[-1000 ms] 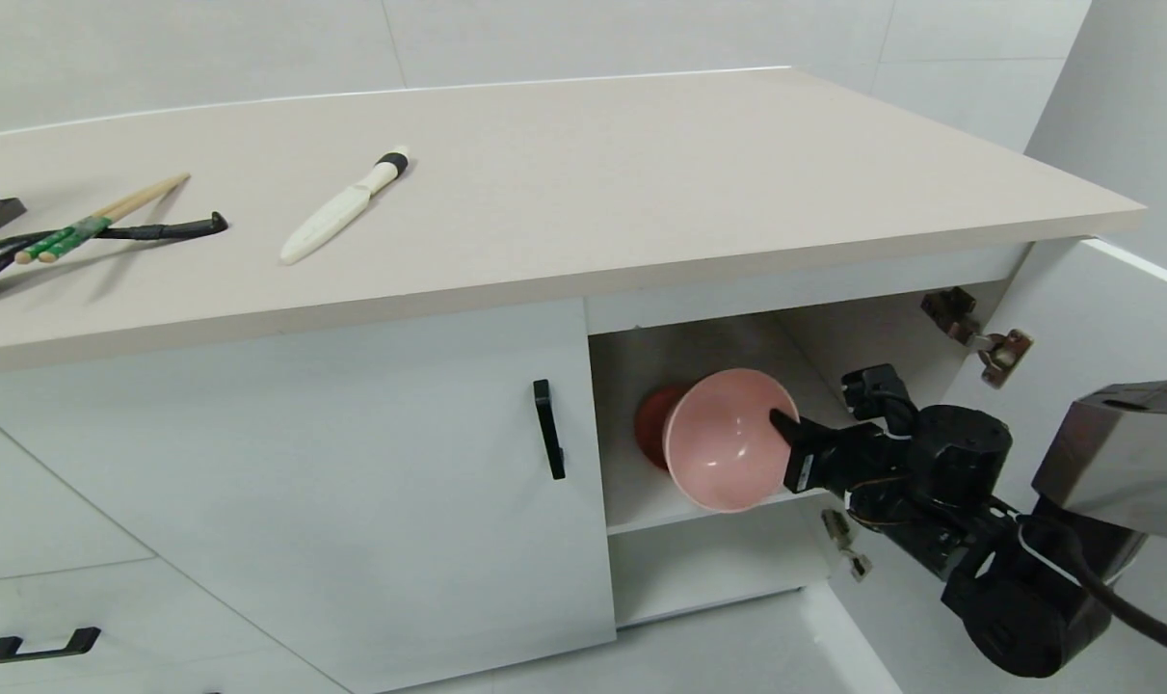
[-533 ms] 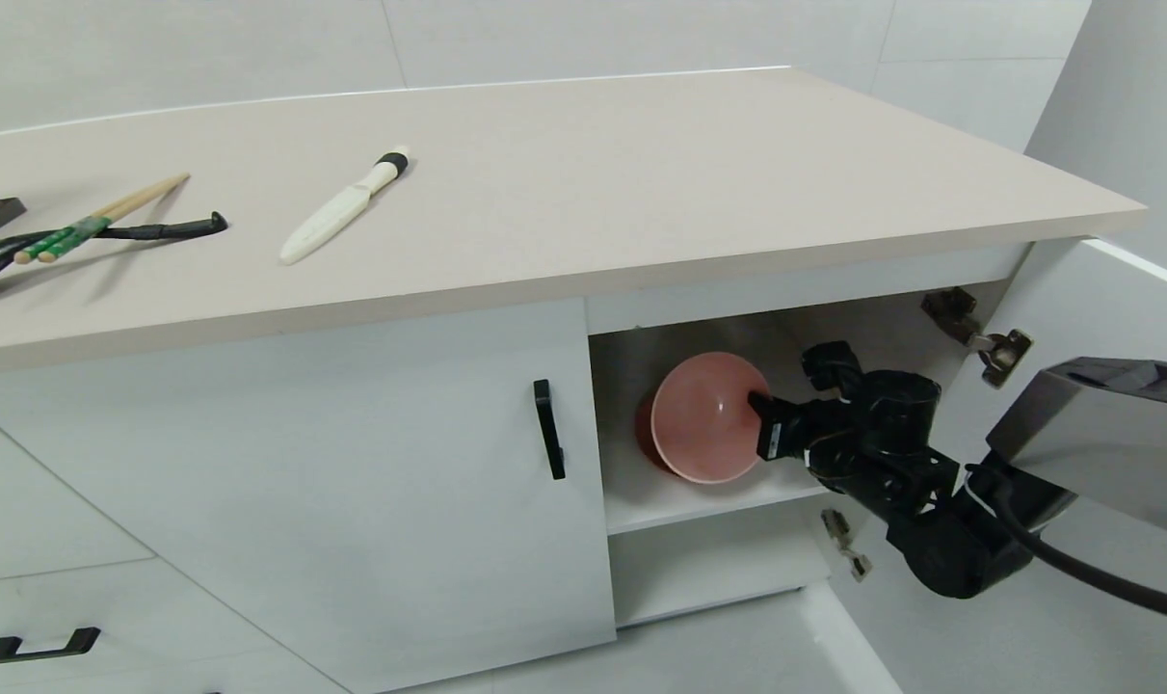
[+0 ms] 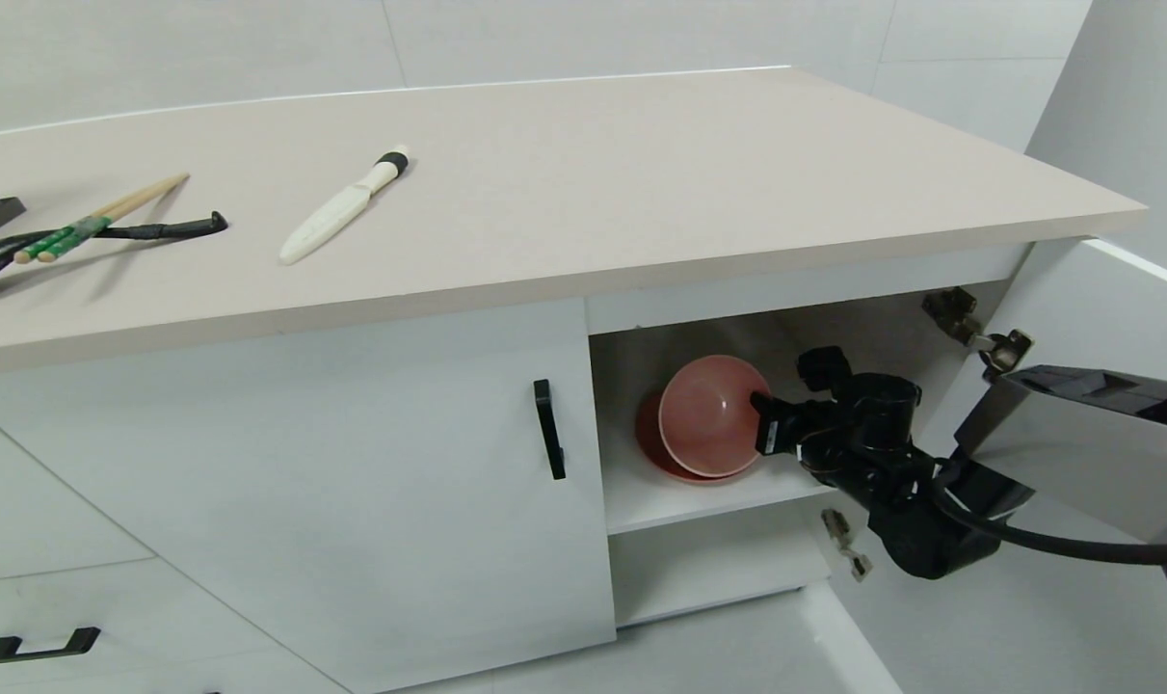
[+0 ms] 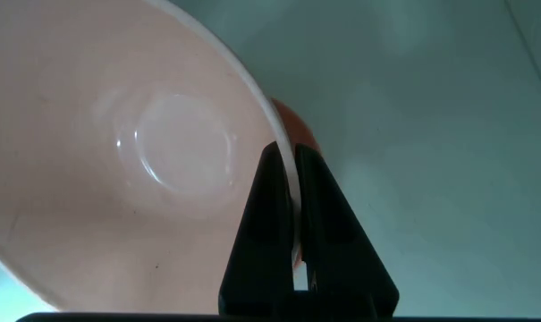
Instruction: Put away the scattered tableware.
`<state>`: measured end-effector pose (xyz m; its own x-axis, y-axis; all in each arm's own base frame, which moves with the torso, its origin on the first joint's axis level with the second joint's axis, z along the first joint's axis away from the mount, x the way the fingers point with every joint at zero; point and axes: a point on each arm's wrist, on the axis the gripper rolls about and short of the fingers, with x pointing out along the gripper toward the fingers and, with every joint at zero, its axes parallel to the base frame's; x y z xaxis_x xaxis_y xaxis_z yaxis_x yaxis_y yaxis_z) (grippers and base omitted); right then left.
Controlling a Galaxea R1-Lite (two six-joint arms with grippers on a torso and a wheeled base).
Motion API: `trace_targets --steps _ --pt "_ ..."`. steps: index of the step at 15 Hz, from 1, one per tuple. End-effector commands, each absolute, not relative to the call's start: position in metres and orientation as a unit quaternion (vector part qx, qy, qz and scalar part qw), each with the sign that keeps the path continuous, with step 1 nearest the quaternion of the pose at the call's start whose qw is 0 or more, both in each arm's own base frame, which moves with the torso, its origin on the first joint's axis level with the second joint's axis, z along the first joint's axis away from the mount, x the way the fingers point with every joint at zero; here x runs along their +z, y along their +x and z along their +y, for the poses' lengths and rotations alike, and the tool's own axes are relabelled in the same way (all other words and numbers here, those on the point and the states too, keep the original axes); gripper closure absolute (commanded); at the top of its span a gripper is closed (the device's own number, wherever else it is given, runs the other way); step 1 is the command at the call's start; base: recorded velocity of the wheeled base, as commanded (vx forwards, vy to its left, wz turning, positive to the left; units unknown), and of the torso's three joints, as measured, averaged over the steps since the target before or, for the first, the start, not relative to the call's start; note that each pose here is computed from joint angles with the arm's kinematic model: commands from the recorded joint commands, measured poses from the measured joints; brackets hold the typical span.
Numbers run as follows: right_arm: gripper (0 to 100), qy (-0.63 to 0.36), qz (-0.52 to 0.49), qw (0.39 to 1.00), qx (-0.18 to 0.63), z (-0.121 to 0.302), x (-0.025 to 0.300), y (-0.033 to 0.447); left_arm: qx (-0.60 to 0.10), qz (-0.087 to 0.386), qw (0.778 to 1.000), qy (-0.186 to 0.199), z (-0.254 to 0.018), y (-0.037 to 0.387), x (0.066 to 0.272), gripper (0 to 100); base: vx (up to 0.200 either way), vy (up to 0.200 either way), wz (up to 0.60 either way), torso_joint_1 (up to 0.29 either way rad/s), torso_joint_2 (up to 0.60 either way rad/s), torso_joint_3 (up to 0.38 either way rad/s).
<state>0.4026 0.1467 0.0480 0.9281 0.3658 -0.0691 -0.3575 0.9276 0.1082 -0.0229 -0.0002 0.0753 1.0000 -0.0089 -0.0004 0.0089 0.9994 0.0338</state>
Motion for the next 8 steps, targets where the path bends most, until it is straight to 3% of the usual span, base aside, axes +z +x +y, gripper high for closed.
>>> trace_targets --steps 1,8 --pt "100 0.046 0.045 0.981 0.185 0.1481 0.0450 0.4042 -0.005 0.001 1.000 0.017 -0.0002 -0.0228 0.0753 0 0.000 0.000 0.00 0.000 0.00 0.000" --pt "100 0.047 0.039 0.980 0.187 0.1489 0.0436 0.4025 -0.004 0.001 1.000 0.002 -0.0002 -0.0228 0.0753 0 0.000 0.000 0.00 0.000 0.00 0.000"
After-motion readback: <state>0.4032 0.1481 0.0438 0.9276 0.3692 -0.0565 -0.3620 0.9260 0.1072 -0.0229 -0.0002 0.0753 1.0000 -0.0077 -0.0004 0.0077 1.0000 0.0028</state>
